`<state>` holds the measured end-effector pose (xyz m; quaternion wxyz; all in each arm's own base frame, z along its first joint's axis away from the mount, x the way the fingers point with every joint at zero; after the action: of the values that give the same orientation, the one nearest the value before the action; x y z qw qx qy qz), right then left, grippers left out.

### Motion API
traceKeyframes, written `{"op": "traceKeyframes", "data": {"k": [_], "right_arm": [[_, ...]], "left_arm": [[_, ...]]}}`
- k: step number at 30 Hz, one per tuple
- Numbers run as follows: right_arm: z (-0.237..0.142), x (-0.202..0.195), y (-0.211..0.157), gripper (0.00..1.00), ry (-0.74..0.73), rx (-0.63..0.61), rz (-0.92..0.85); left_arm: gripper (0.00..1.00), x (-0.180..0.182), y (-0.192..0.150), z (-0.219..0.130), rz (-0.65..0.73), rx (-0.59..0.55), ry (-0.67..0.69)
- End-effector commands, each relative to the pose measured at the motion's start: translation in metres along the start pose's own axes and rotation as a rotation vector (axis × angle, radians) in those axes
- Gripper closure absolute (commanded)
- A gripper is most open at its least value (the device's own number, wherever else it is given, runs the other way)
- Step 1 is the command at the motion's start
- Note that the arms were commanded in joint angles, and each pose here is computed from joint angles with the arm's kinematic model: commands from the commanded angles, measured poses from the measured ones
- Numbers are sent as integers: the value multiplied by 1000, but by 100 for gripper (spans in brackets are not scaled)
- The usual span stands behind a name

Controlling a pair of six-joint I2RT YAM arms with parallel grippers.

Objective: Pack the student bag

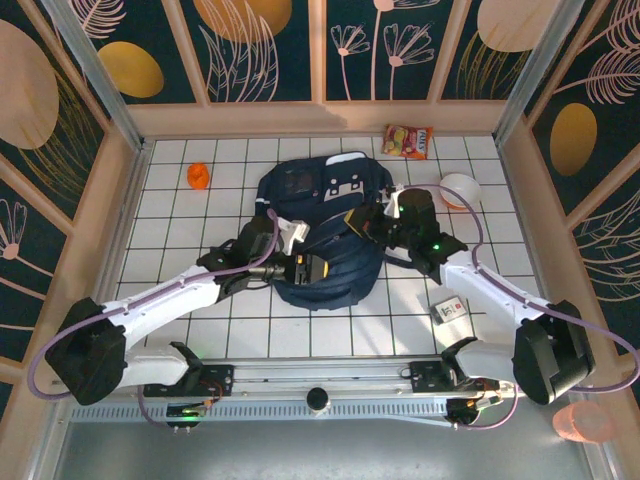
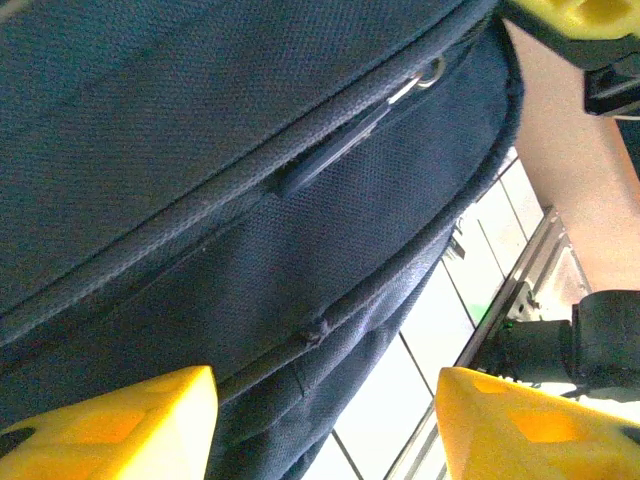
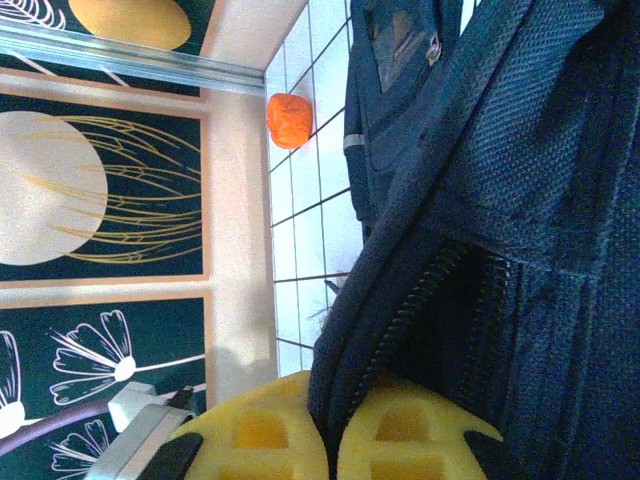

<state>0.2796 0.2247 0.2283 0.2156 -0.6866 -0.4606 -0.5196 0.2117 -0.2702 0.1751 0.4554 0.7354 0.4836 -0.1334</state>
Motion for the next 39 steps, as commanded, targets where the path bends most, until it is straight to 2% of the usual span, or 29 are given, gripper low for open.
{"op": "traceKeyframes", "data": {"k": [1, 4, 8, 11, 14, 19, 24, 26, 30, 33, 36, 37, 39], "right_arm": [[-7, 63, 8, 100, 199, -54, -90], [-5, 67, 1, 100, 205, -39, -88], [-3, 70, -5, 100, 204, -27, -88], [-2, 71, -6, 100, 205, -27, -90], [-1, 71, -6, 100, 205, -24, -92], [-1, 70, -7, 100, 202, -23, -96], [-3, 68, -5, 100, 193, -37, -101], [-3, 68, -5, 100, 191, -37, -101], [-5, 67, -5, 100, 179, -40, -102], [-6, 66, -4, 100, 167, -47, -103], [-6, 67, -5, 100, 164, -52, -101], [-7, 67, -4, 100, 166, -53, -102], [-7, 68, -5, 100, 168, -53, -103]], "left_arm": [[38, -7, 19, 2, 46, -77, -7], [32, -8, 36, 3, 88, -146, 19], [31, -22, 60, -1, 151, -238, -14], [34, -33, 69, -4, 185, -293, -71], [39, -40, 69, 0, 200, -286, -132], [47, -69, 72, -9, 253, -300, -315], [52, -48, 66, -4, 239, -290, -193], [53, -32, 63, 3, 185, -273, -102], [48, -6, 54, 15, 121, -202, 38], [40, 0, 51, 19, 80, -168, 66], [35, -4, 52, 19, 39, -170, 38], [36, -4, 52, 19, 27, -175, 40], [44, 0, 54, 19, 9, -187, 62]]}}
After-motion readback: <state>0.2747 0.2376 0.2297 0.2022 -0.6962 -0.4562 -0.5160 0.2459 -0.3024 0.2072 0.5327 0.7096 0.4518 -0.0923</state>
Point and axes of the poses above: each hand's point on the last joint's axis, 136 mm out from that joint toward the fingers, its own z axis out along the fingers, its own x axis along the line the jaws close on, y = z × x, the point moved 4 cm from there along -z, back along the fingers, and after that the axes turned 3 degrees about z, right-handed, at the moved point
